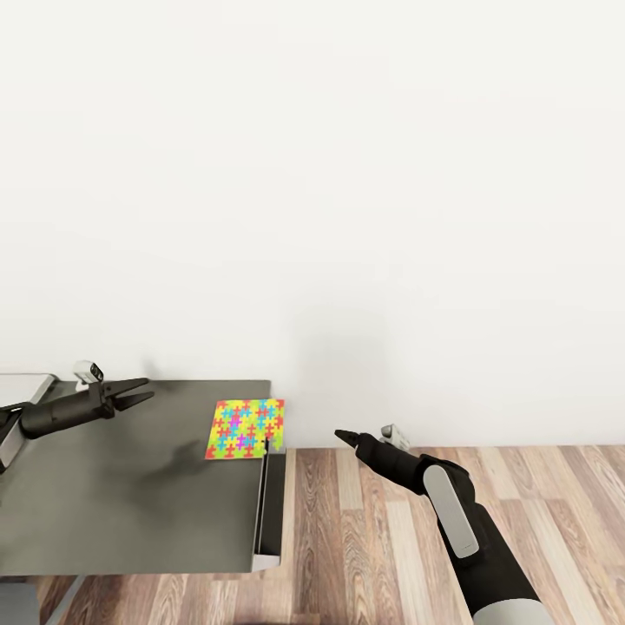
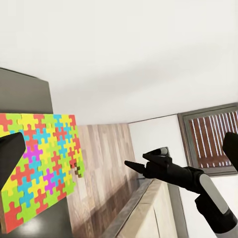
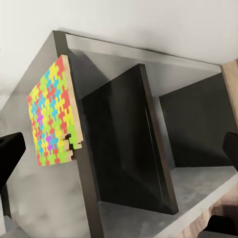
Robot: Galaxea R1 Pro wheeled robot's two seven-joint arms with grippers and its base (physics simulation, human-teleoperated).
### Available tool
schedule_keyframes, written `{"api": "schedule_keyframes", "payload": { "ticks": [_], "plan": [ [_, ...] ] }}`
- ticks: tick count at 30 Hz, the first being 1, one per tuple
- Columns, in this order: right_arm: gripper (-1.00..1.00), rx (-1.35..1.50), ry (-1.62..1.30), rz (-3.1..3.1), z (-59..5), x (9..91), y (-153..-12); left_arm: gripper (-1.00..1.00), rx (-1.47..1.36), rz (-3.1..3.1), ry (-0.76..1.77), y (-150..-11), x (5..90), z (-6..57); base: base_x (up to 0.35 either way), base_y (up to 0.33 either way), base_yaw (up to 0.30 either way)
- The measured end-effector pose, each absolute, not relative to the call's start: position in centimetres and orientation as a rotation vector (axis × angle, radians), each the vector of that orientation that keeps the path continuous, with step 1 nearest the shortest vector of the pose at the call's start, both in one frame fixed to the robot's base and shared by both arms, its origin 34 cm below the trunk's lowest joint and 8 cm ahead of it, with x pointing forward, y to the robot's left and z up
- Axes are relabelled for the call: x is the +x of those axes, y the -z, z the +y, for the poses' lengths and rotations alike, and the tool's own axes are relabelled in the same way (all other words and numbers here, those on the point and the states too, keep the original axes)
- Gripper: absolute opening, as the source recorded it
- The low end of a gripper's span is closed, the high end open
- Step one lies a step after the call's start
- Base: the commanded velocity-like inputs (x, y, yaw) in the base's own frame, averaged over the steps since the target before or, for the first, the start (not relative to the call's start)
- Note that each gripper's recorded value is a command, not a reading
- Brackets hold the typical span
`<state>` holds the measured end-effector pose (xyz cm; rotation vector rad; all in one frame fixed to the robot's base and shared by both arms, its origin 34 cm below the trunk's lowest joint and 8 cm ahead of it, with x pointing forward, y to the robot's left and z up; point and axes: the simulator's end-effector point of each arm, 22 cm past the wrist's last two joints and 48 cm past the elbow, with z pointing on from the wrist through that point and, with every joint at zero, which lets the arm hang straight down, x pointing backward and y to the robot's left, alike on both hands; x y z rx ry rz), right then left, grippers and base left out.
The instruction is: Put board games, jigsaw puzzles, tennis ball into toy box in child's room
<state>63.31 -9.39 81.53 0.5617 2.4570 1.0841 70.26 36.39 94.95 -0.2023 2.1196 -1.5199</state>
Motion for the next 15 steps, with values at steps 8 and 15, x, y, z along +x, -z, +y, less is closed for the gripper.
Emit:
{"api": "schedule_keyframes", "payload": {
  "ticks": [8, 15],
  "plan": [
    [1.00, 0.523, -1.096, 2.469, -8.3, 63.0, -81.7, 1.00, -0.200, 2.118, 1.519, -95.1, 70.3, 36.4, 0.029, 0.000, 0.009],
    [1.00, 0.505, -1.101, 2.473, -7.8, 62.8, -81.8, 1.00, -0.200, 2.118, 1.519, -95.1, 70.3, 36.4, 0.074, 0.000, 0.001]
  ]
}}
